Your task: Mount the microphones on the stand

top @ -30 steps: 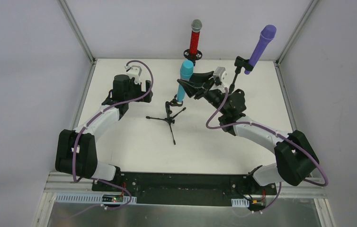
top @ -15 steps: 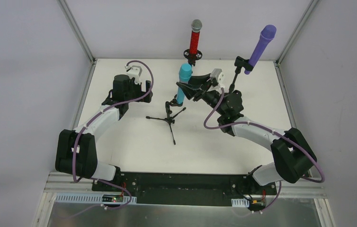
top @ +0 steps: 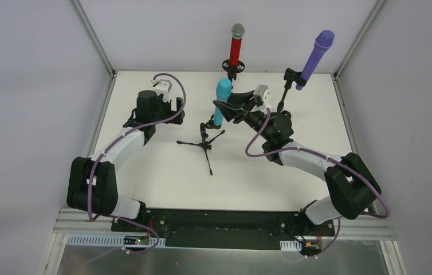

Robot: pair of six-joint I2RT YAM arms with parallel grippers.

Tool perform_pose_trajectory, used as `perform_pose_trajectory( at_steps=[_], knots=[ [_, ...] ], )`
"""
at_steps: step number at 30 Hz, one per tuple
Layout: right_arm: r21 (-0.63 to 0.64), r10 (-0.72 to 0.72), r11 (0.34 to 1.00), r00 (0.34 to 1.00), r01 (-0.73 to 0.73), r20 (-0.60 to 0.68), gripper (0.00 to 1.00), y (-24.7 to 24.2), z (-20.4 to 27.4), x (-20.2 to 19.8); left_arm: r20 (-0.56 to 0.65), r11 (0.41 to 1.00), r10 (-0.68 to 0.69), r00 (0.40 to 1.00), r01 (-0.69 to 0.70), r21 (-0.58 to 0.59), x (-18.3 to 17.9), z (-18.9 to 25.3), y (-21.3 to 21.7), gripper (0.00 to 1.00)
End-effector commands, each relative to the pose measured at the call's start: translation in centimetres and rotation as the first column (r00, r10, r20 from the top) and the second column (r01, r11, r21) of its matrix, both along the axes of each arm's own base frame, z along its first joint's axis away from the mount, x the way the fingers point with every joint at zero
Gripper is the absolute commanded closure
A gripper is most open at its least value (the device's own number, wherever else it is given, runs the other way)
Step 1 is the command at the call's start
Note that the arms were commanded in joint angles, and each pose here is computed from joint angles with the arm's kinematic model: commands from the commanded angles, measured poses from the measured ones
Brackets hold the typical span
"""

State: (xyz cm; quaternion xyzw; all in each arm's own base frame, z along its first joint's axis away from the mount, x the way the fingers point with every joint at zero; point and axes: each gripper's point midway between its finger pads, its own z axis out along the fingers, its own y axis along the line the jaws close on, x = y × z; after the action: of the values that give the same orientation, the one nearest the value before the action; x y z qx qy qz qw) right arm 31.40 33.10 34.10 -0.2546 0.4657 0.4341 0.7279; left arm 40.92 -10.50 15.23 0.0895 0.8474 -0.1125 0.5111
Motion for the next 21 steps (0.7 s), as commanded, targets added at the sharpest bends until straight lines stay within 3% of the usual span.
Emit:
perform_pose_trajectory(
  at_steps=[1, 21],
  knots=[
    [-0.001, 0.018, 1.0, 1.0, -0.018, 0.019, 1.0, 0.1, -0.4, -0.2, 0.062, 1.0, -0.016, 0.998, 0.016, -0.006, 0.9, 2.1, -0.1, 0.0],
    [-0.113, 0.029, 0.993, 0.997, -0.036, -0.064, 1.0, 1.4, -5.9, -0.2, 0.09, 0.999, -0.049, 0.995, 0.05, -0.016, 0.8, 2.8, -0.6, 0.0]
  ],
)
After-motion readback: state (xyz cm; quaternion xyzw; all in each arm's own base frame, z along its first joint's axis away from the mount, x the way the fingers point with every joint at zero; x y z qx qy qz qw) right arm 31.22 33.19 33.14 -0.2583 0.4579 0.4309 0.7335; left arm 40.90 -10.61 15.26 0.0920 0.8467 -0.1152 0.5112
